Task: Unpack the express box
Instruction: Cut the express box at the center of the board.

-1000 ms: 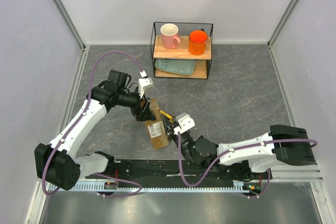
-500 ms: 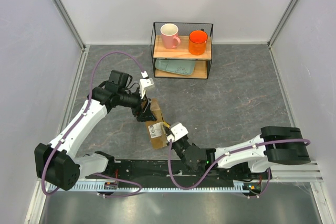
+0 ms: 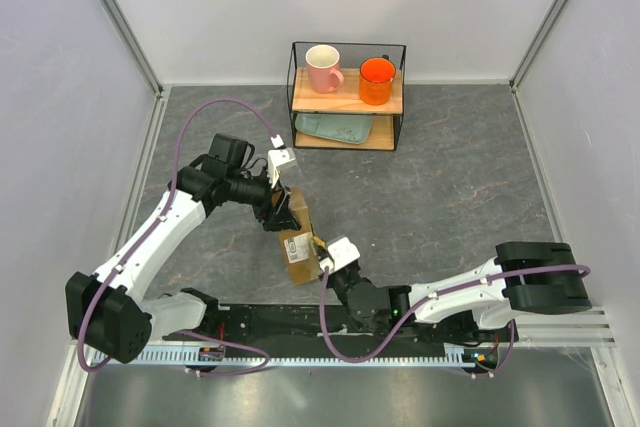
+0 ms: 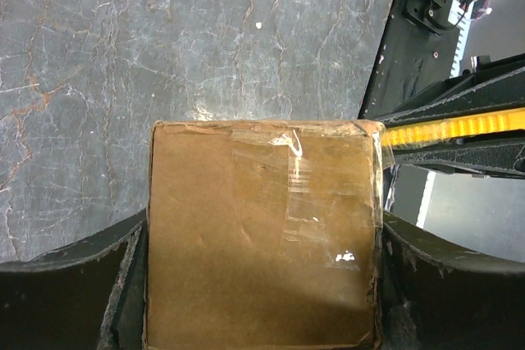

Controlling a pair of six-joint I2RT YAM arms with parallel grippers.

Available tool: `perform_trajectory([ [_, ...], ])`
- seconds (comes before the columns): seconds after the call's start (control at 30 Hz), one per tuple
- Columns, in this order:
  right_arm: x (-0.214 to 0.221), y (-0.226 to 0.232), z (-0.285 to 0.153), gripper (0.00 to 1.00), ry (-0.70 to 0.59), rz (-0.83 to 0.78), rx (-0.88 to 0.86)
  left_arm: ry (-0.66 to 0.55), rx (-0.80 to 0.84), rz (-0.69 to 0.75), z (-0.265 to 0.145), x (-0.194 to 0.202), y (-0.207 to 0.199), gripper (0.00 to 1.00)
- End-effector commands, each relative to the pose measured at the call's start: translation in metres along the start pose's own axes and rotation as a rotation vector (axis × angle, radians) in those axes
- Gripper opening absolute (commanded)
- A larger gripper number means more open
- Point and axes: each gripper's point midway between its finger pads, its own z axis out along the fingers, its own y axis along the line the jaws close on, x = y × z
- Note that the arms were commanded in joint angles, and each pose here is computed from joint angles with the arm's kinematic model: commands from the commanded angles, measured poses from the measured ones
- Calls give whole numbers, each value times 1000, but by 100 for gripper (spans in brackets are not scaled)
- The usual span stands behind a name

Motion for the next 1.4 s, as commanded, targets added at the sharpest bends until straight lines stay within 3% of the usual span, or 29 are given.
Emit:
perform_trajectory([
  [0.0,52,-4,-14,0,114,-145,-13,20,-69,-45,7,9,17,24],
  [1.37,127,20,-69,0,297,-156,-120,30,-107,-53,8,13,26,23],
])
